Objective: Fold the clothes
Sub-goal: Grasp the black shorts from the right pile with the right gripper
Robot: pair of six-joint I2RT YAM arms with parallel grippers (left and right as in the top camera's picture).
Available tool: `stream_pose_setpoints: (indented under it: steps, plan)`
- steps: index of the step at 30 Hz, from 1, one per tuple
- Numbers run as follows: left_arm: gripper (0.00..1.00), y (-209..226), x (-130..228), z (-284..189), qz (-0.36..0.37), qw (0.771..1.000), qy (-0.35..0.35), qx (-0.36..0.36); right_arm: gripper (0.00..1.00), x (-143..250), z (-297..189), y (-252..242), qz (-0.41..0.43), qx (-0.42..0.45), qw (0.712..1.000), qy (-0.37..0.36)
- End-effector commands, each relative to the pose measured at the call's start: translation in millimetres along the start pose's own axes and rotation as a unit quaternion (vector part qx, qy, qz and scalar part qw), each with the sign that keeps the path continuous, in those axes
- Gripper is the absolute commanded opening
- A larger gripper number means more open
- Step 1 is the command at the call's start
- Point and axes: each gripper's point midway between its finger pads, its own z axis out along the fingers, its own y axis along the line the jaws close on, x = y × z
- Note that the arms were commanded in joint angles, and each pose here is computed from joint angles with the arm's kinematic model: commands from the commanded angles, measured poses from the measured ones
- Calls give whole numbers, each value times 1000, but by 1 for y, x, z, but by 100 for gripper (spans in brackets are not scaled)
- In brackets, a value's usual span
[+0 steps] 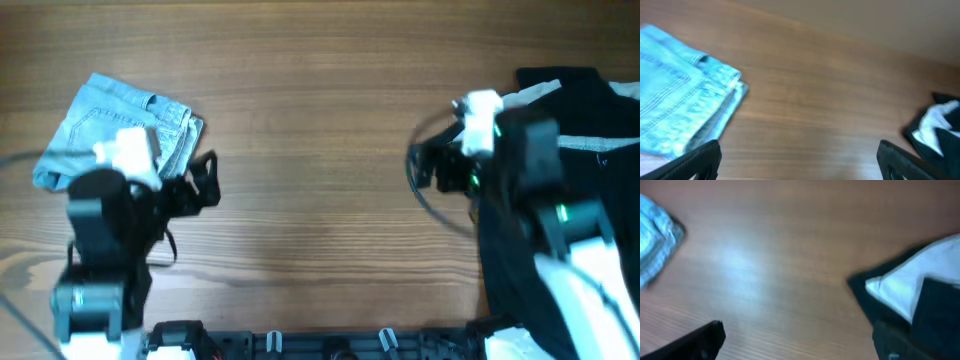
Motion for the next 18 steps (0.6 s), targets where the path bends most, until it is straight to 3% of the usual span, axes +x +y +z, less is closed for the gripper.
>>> stream_pose_setpoints:
  steps: [1, 3, 8, 11, 14, 18]
  plan:
    - [100, -15, 1, 21, -5, 998, 53, 40, 100, -13, 29, -4, -8, 5, 999, 53]
    - [100, -15, 9, 31, -12, 996, 78, 48, 100, -10, 53, -56, 130, 87, 985, 72]
    - [100, -14, 13, 34, -14, 995, 88, 45, 93, 9, 75, -160, 256, 159, 949, 95]
    - [100, -13, 17, 34, -16, 994, 96, 43, 87, 36, 95, -200, 300, 182, 927, 132]
    - [100, -12, 17, 34, -17, 994, 98, 42, 74, 73, 128, -219, 308, 208, 908, 195]
    - [100, -12, 17, 34, -16, 994, 97, 42, 72, 104, 148, -231, 327, 240, 882, 238]
